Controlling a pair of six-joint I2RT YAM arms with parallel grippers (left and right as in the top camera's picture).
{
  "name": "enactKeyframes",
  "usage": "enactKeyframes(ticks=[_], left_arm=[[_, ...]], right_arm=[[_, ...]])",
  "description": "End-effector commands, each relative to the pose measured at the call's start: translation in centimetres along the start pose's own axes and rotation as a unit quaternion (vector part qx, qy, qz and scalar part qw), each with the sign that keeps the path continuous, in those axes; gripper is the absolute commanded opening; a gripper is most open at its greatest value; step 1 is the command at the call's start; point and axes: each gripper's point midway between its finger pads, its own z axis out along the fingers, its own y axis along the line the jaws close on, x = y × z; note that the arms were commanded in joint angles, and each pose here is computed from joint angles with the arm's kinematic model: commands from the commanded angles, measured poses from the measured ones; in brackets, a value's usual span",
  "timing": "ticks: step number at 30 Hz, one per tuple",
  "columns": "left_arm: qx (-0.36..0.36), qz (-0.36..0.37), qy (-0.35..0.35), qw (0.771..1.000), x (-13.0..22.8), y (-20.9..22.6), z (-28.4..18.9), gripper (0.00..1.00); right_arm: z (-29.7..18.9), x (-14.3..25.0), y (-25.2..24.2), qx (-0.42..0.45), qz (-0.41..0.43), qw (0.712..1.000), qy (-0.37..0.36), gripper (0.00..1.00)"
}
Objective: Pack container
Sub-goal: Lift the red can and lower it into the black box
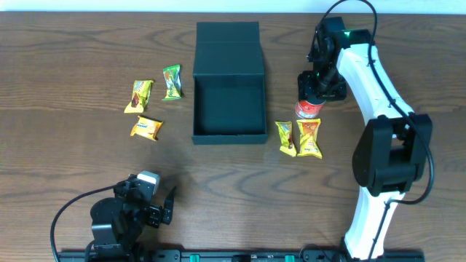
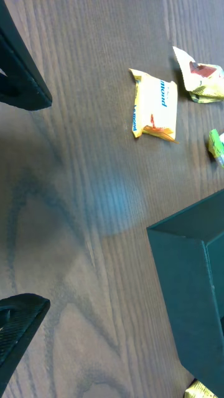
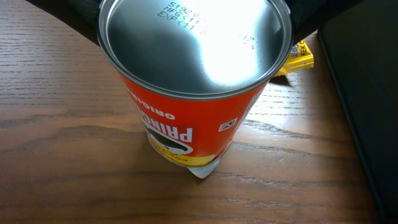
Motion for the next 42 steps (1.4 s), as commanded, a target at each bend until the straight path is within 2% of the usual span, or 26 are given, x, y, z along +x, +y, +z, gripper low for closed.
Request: enactKeyframes(ticks=[1, 18, 22, 24, 27, 30, 34, 36, 39, 42], left_arm=[[0.003, -0.001, 0.000, 1.000, 0.2, -0.1, 0.1, 0.95], [0.003, -0.001, 0.000, 1.000, 0.2, -0.1, 0.1, 0.95], [0.003, -0.001, 0.000, 1.000, 0.2, -0.1, 0.1, 0.95], [0.003, -0.001, 0.000, 1.000, 0.2, -0.1, 0.1, 0.95], [0.003, -0.001, 0.000, 1.000, 0.2, -0.1, 0.1, 0.95], [0.003, -0.001, 0.000, 1.000, 0.2, -0.1, 0.1, 0.96], [0.003, -0.001, 0.000, 1.000, 0.2, -0.1, 0.1, 0.95], [0.003, -0.001, 0.000, 1.000, 0.2, -0.1, 0.1, 0.95], [0.003, -0.001, 0.000, 1.000, 0.2, -0.1, 0.1, 0.96], [0.003, -0.001, 0.000, 1.000, 0.2, -0.1, 0.1, 0.95]], right_arm=[[-0.1, 0.0, 0.1, 0.005, -0.002, 1.000, -0.002, 0.61], [-0.7, -1.3, 0.5, -0.004, 0.013, 1.000, -0.027, 0.59], [-3.1, -3.3, 0.9, -0.011, 0.013, 0.998, -0.067, 0.55], [-5.7, -4.8, 1.6, -0.029, 0.011, 0.994, -0.100, 0.50], [-9.6, -6.6, 3.3, -0.072, 0.002, 0.986, -0.148, 0.49], [-14.3, -7.7, 6.5, -0.153, -0.024, 0.969, -0.194, 0.44], [-18.8, -6.8, 12.0, -0.276, -0.098, 0.932, -0.214, 0.41], [-20.5, -5.5, 14.7, -0.341, -0.136, 0.907, -0.207, 0.40], [-23.0, -2.8, 17.7, -0.449, -0.201, 0.851, -0.184, 0.40], [-23.9, -1.1, 18.5, -0.487, -0.241, 0.821, -0.176, 0.37]])
